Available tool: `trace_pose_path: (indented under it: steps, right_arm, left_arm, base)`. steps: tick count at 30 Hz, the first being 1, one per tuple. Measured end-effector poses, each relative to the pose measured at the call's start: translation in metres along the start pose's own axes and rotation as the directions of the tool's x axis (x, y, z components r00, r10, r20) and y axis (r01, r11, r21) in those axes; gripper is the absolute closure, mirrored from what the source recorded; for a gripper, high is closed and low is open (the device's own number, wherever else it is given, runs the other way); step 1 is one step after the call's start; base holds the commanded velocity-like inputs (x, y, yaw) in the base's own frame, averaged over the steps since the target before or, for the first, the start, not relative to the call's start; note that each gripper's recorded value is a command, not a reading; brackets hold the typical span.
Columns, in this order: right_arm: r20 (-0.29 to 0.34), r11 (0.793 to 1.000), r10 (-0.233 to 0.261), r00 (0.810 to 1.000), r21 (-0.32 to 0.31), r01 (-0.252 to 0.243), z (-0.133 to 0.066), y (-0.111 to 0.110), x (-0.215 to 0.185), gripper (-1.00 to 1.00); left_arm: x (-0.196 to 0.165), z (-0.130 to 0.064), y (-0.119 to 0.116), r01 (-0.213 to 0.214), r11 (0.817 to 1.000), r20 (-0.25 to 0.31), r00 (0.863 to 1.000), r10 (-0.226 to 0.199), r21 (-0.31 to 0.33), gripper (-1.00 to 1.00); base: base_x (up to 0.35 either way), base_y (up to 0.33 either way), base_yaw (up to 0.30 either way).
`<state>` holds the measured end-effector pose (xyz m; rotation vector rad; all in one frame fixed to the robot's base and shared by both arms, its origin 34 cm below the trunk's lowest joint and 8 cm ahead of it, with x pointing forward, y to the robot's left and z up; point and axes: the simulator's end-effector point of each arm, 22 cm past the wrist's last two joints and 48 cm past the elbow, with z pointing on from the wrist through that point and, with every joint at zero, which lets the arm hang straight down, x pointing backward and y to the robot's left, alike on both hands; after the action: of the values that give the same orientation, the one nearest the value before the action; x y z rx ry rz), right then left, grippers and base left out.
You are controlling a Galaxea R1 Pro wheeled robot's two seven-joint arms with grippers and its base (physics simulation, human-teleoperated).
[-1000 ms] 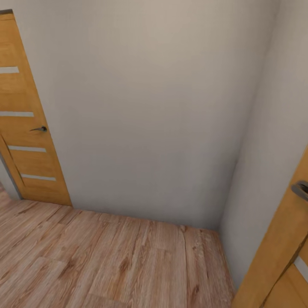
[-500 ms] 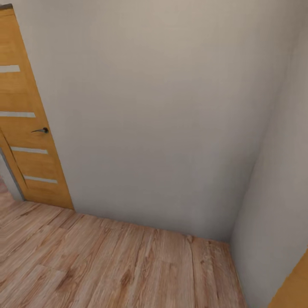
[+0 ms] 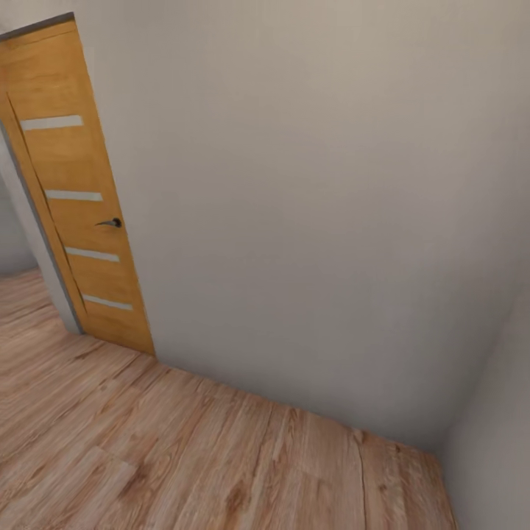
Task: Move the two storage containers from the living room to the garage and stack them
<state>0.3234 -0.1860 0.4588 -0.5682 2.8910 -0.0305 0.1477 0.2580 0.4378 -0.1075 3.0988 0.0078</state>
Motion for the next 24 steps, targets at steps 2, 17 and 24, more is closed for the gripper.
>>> trace_pose_path:
  steps: [2, 17, 24]
  right_arm:
    - [0.000, 1.000, 0.000, 1.000, 0.000, 0.000, 0.0001, -0.0001, 0.0000, -1.00]
    - [0.000, 1.000, 0.000, 1.000, 0.000, 0.000, 0.0001, -0.0001, 0.0000, -1.00]
    - [0.000, 1.000, 0.000, 1.000, 0.000, 0.000, 0.0001, -0.0001, -0.0001, -1.00]
  left_arm:
    - [-0.0001, 0.0001, 0.0000, 0.002, 1.000, 0.000, 1.000, -0.002, 0.000, -1.00]
    - [-0.0004, 0.0001, 0.0001, 0.003, 1.000, 0.001, 1.000, -0.003, -0.001, -1.00]
    - [0.0001, 0.0001, 0.0002, 0.004, 1.000, 0.000, 1.000, -0.004, -0.001, -1.00]
  base:
    - [0.025, 0.000, 0.268]
    - [0.001, 0.000, 0.268]
    - [0.000, 0.000, 0.268]
